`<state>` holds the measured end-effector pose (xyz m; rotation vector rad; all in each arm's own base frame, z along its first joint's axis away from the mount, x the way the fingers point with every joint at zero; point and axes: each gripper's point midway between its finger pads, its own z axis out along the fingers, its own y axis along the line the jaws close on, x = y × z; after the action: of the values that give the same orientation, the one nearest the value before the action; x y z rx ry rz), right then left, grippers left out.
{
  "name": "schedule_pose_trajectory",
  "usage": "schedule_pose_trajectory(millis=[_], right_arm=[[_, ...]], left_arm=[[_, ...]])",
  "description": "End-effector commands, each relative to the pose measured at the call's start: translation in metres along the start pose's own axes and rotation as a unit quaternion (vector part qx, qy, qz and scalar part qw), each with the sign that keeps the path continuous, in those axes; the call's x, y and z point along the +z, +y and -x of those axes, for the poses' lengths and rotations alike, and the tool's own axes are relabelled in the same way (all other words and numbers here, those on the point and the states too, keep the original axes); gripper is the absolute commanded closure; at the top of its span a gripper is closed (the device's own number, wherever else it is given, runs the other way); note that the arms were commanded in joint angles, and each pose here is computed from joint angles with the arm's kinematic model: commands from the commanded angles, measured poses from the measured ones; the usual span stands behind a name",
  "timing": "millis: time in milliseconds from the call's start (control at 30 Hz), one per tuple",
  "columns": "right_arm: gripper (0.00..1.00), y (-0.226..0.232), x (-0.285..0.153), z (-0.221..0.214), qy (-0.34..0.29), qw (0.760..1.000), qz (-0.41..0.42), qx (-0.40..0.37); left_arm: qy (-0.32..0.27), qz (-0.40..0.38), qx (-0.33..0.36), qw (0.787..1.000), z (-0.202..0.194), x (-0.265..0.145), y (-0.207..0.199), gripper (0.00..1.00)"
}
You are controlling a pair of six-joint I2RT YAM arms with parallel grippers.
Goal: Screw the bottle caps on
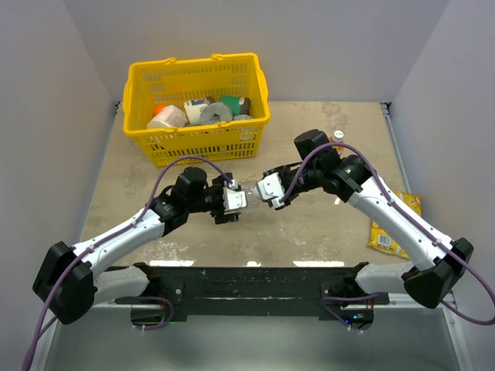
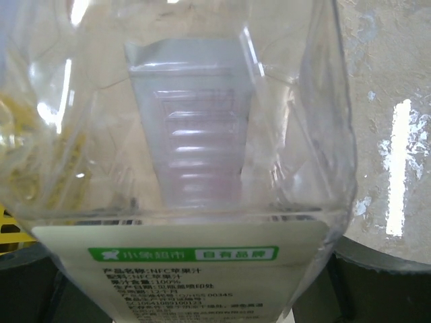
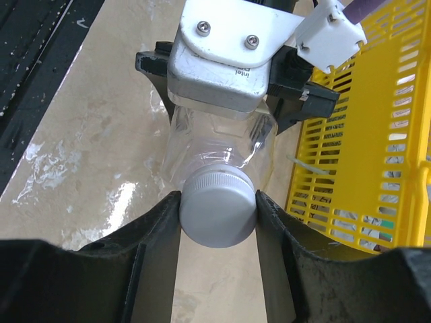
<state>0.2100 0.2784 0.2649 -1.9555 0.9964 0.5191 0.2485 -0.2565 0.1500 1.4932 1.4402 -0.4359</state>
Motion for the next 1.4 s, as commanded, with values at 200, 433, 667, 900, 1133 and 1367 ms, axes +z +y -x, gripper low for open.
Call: schedule_pose_trajectory(millis=[200, 433, 667, 900, 1133, 1367], right_arm=[[1.0, -0.006, 0.018, -0.004, 0.012, 0.984, 0.01, 0.176], [1.0, -0.007, 0.042, -0.031, 0.054, 0.928, -0.019, 0.369], [1.0, -0.008, 0.051, -0.051, 0.065, 0.87, -0.023, 0.488], [1.0, -0.024, 0.05, -0.048, 0.035, 0.846, -0.033, 0.53], [0.95, -0.023, 0.028, -0.047, 0.022, 0.865, -0.02, 0.5], [0.33, -0.039, -0.032, -0.018, -0.013, 0.942, -0.087, 0.324]], left_arm=[[0.01, 0.192, 0.042, 0.98, 0.016, -0.025, 0.079, 1.0], [-0.042, 0.292, 0.093, 0.951, 0.042, -0.057, 0.099, 1.0], [-0.029, 0.314, 0.095, 0.944, 0.035, -0.06, 0.1, 1.0], [-0.015, 0.33, 0.1, 0.938, 0.027, -0.064, 0.101, 1.0], [0.009, 0.307, 0.097, 0.947, 0.014, -0.057, 0.092, 1.0], [0.007, 0.216, 0.072, 0.974, -0.001, -0.037, 0.055, 1.0]])
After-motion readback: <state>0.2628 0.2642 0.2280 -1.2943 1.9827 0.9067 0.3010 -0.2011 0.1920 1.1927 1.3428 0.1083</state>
